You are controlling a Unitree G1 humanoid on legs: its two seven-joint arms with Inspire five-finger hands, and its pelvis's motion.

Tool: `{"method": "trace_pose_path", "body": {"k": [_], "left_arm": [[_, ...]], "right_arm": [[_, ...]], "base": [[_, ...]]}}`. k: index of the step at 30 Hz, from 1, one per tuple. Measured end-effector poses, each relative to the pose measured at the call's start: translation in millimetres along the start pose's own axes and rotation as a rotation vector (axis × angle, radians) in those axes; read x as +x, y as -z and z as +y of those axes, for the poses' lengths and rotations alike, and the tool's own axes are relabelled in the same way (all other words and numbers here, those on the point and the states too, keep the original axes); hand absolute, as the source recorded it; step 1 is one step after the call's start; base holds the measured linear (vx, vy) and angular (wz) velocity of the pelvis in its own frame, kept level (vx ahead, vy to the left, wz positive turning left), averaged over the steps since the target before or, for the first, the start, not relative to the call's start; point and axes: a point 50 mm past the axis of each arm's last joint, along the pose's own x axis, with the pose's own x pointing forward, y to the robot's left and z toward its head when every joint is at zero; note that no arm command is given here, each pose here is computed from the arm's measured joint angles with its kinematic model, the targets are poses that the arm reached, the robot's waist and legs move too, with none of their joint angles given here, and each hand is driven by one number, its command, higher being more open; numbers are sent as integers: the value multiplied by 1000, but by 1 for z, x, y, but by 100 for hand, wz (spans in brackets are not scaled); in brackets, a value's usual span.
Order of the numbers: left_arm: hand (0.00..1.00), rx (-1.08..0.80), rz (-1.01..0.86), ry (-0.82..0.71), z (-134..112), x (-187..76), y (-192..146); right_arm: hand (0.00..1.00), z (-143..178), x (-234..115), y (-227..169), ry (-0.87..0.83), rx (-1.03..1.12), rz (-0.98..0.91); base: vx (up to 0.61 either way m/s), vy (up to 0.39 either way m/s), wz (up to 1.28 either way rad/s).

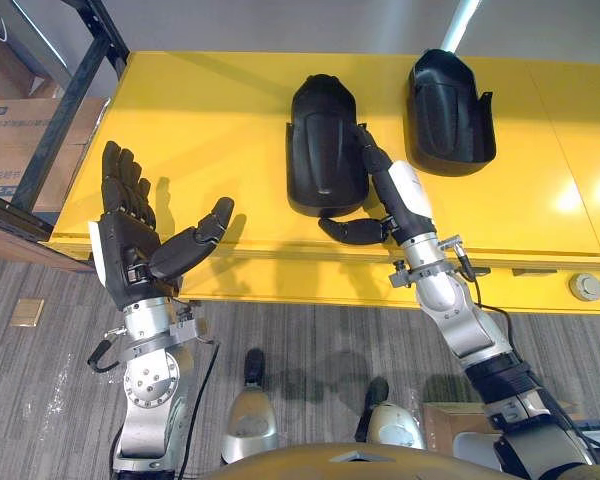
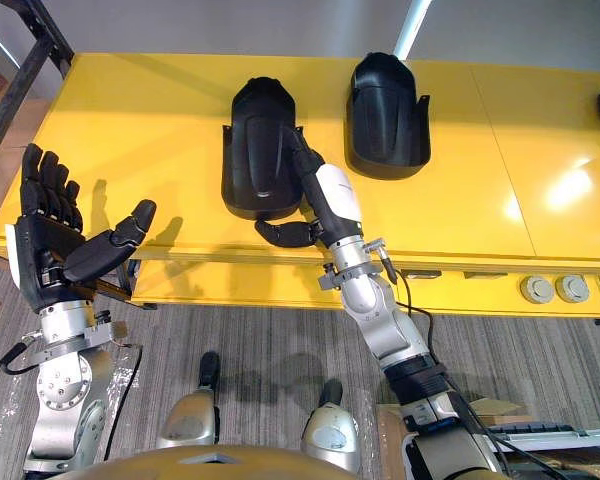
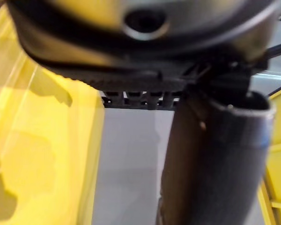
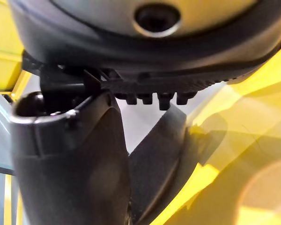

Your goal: Walk over and take three plastic housings, then place them on the shelf

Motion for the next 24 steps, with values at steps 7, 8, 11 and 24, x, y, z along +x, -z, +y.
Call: {"method": "trace_pose_path", "body": {"k": [7,8,11,24], "left_arm": [[100,-1,0,23,-1,0,0],[100,-1,0,24,-1,0,0],[100,-4,1,31,-2,0,0],[100,-25,13,87,-11,-2,2]], "right_arm": [[100,-2,7,2,28,-13,2],[100,-2,8,1,29,-14,1],[100,-4,15,4,27,-29,3],[100,-18,40,7,14,-157,-31]], "base": [[-39,-5,2],[-1,-8,5],[2,-12,9],[-27,-3,2]]}}
